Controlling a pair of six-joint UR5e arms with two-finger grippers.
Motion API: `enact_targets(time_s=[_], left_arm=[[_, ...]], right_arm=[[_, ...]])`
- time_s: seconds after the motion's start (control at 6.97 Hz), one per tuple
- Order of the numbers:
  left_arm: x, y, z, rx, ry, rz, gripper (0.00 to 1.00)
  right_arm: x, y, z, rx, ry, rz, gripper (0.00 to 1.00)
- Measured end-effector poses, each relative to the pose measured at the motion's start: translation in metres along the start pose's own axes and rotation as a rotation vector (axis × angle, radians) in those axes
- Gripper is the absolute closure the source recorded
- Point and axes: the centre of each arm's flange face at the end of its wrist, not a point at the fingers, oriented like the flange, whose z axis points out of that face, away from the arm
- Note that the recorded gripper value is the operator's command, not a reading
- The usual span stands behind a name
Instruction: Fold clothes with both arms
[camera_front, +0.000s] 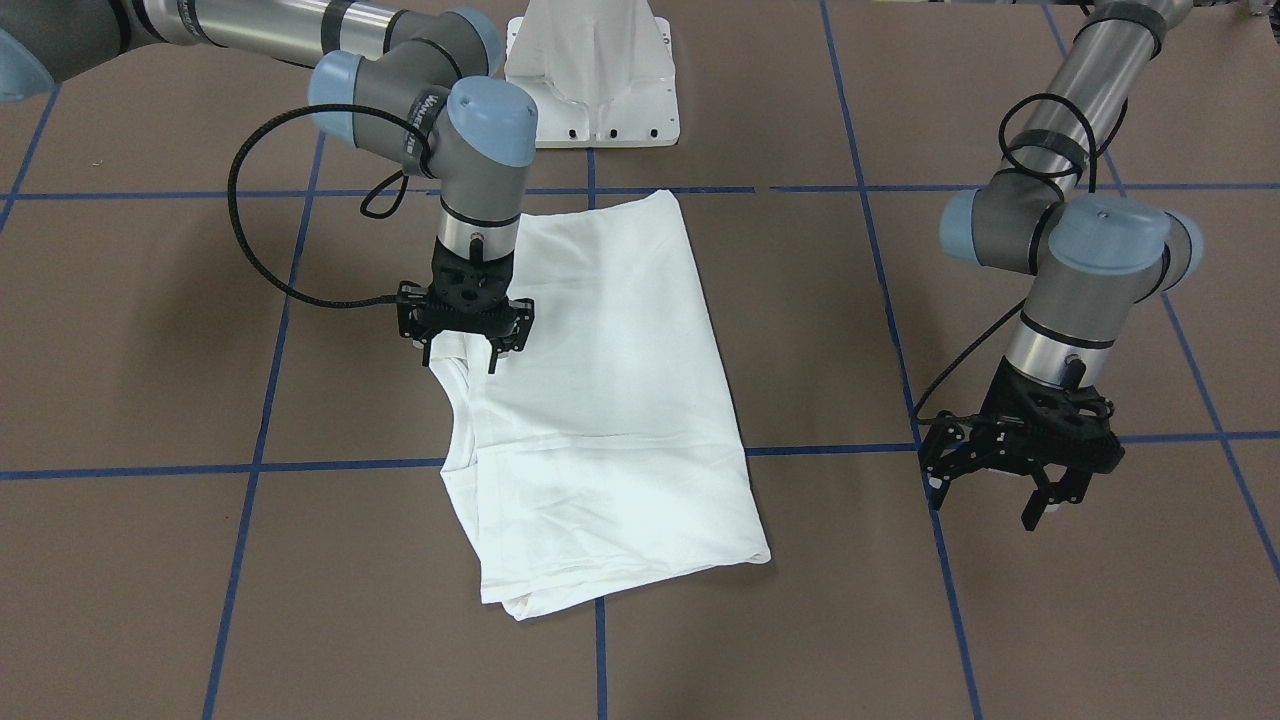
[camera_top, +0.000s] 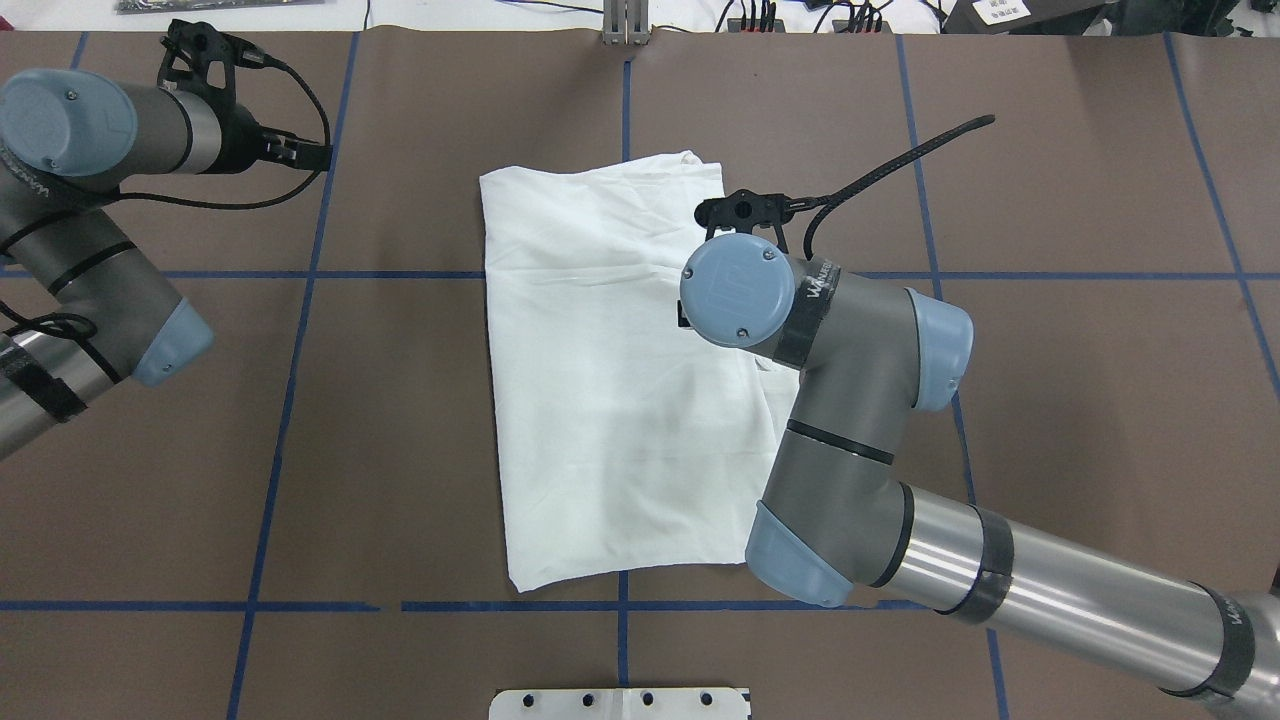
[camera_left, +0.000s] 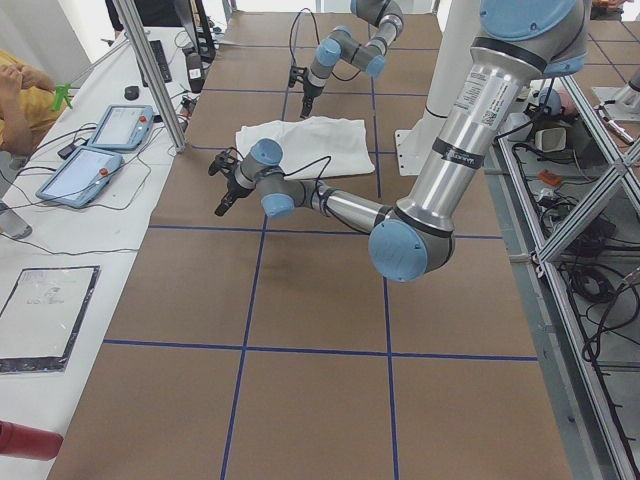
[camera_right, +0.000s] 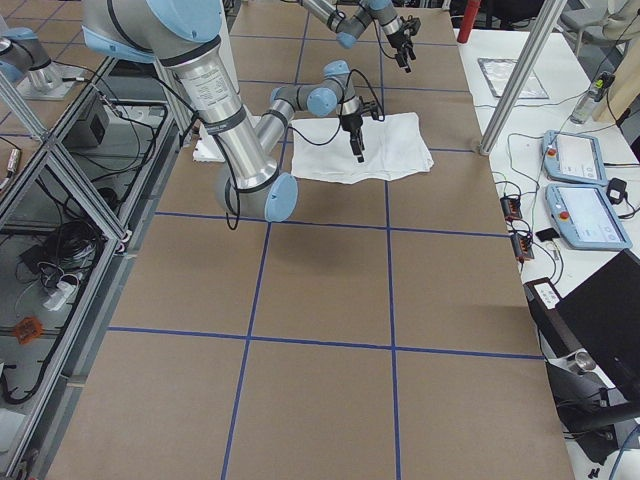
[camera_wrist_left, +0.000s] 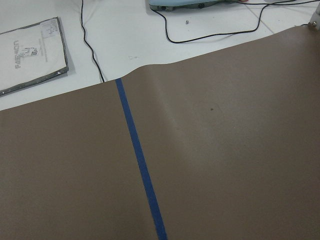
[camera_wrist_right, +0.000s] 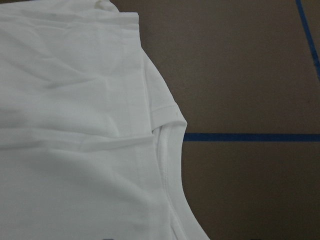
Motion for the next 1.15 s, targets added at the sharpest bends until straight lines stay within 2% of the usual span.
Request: enact_targets(time_s=[0.29, 0.57, 0.86, 1.15], left_arm=[[0.011, -0.001, -0.012, -0.022, 0.064, 0.000, 0.00], [0.025, 0.015, -0.040, -0.033, 0.137, -0.011, 0.00], [0.073, 0.063, -0.068, -0.080, 0.228, -0.087, 0.00], [0.159, 0.135, -0.088, -0.150, 0.293, -0.245, 0.00]], right_arm=[[0.035, 0.014, -0.032, 0.006, -0.138, 0.050, 0.00], [0.097, 0.042, -0.023, 0.016, -0.274, 0.071, 0.00], [0.142, 0.065, -0.009, 0.013, -0.329, 0.139, 0.00], [0.170, 0.083, -0.002, 0.008, -0.356, 0.179, 0.00]])
